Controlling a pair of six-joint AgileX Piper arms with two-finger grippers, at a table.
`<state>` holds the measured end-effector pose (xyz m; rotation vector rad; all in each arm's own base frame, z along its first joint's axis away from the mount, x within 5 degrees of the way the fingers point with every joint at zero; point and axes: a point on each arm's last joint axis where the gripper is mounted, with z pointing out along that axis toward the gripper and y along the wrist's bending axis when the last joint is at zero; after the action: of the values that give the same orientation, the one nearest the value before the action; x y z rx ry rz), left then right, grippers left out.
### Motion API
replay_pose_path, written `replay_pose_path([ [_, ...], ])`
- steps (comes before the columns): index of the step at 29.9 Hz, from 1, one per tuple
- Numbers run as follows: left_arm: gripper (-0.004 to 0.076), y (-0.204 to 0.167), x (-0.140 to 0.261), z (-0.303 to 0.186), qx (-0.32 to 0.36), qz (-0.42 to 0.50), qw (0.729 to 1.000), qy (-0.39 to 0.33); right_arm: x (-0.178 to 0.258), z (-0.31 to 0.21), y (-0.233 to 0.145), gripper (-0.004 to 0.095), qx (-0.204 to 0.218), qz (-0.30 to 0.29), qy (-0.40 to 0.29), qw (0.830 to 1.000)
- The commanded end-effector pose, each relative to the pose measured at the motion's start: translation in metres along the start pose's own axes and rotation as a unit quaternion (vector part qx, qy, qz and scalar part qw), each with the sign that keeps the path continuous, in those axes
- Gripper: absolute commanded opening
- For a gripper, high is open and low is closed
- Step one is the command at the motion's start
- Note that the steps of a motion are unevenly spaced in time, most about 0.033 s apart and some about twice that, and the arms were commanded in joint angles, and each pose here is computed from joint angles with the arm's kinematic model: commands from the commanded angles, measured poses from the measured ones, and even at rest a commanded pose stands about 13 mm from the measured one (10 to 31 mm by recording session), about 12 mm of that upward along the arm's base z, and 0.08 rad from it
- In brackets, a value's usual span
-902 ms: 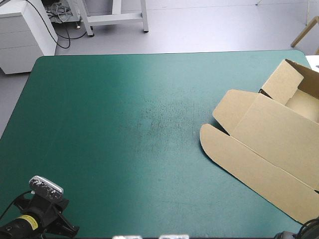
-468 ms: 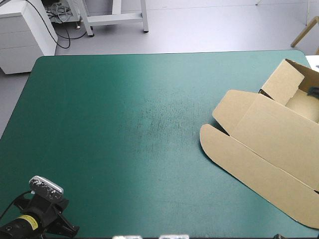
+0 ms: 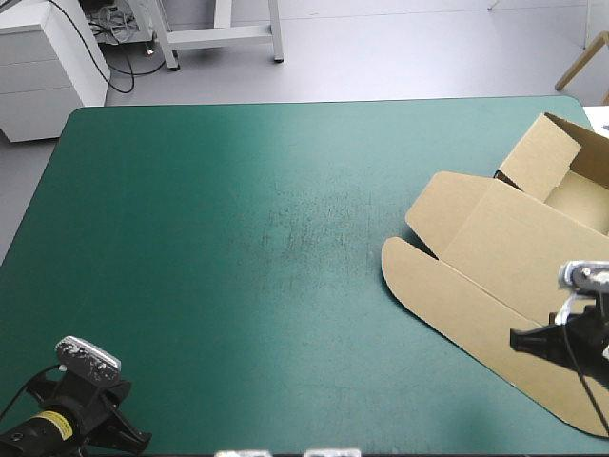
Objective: Fold the box
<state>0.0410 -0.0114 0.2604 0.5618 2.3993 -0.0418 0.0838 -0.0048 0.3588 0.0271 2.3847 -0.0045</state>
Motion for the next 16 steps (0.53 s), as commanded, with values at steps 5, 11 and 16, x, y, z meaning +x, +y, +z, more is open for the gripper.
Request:
replay_pose_path([
  [5,-0.001,0.001,-0.008,-0.004,-0.004,-0.001,1.0,-0.028,0.041,0.006,0.011,-0.0014,-0.036,-0.044,-0.043,0.997],
  [11,-0.001,0.001,-0.008,-0.004,-0.003,-0.002,1.0,-0.028,0.065,0.014,0.018,-0.0014,-0.08,-0.096,-0.045,0.991],
  [16,-0.001,0.001,-0.008,-0.004,-0.003,-0.002,1.0,-0.028,0.07,0.012,0.021,-0.0014,-0.1,-0.124,-0.057,0.986],
])
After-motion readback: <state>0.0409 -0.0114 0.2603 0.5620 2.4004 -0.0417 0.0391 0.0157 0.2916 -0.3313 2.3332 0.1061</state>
